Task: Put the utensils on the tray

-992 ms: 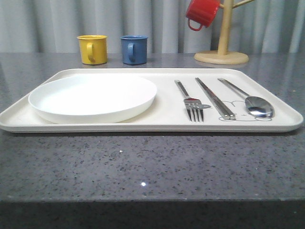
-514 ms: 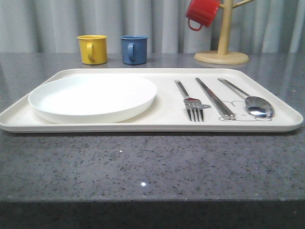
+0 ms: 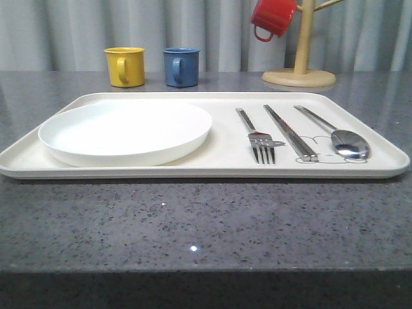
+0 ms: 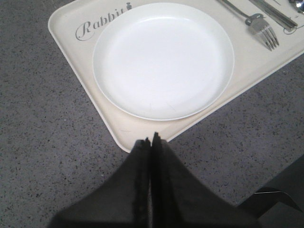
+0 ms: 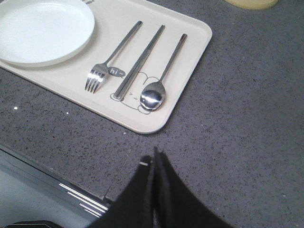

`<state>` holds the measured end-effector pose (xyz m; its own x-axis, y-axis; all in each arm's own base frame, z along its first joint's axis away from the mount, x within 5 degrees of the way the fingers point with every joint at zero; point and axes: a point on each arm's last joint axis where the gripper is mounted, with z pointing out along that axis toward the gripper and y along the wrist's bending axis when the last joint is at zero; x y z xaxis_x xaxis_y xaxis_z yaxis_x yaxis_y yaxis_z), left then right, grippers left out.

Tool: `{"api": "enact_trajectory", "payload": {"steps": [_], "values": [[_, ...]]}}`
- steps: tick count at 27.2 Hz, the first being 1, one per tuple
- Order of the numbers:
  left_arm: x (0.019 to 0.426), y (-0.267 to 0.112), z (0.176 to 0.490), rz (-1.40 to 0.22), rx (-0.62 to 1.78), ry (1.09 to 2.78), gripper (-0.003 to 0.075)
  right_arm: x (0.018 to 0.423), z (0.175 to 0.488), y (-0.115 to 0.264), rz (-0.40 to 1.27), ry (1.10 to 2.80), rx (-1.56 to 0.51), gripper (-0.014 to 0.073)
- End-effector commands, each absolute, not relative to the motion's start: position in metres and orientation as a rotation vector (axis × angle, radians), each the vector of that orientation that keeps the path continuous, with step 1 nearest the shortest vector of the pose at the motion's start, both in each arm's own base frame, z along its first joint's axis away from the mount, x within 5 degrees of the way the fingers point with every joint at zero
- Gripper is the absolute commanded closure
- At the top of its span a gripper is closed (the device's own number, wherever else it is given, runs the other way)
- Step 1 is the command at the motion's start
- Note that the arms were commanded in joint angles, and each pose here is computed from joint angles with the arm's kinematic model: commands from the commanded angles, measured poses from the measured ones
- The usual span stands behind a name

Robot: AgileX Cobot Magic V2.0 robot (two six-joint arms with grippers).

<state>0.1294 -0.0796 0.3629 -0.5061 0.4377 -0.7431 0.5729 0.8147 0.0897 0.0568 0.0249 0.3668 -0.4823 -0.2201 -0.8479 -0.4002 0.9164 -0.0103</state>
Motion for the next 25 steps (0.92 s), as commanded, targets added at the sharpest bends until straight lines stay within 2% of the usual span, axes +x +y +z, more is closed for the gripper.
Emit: {"api": "enact_trajectory", "payload": {"steps": [1,9,13,18,25], "values": [[0.132,-0.082,0.375,-0.239,0.714,2.108,0.0738,0.06,0.378,0.026,0.242,2.01,-0.428,0.0664],[0.129,-0.081,0.377,-0.245,0.712,2.094,0.0738,0.06,0.378,0.026,0.242,2.01,-0.428,0.0664],[0.126,-0.067,0.379,-0.173,0.654,2.07,0.0738,0.06,0.378,0.026,0.242,2.01,-0.428,0.0664],[0.118,-0.045,0.365,-0.118,0.517,2.028,0.0738,0.06,0.378,0.026,0.242,2.01,-0.428,0.0664],[0.094,-0.019,0.327,-0.046,0.314,1.899,0.0738,0.06,0.378,0.026,0.242,2.01,-0.428,0.0664]]}}
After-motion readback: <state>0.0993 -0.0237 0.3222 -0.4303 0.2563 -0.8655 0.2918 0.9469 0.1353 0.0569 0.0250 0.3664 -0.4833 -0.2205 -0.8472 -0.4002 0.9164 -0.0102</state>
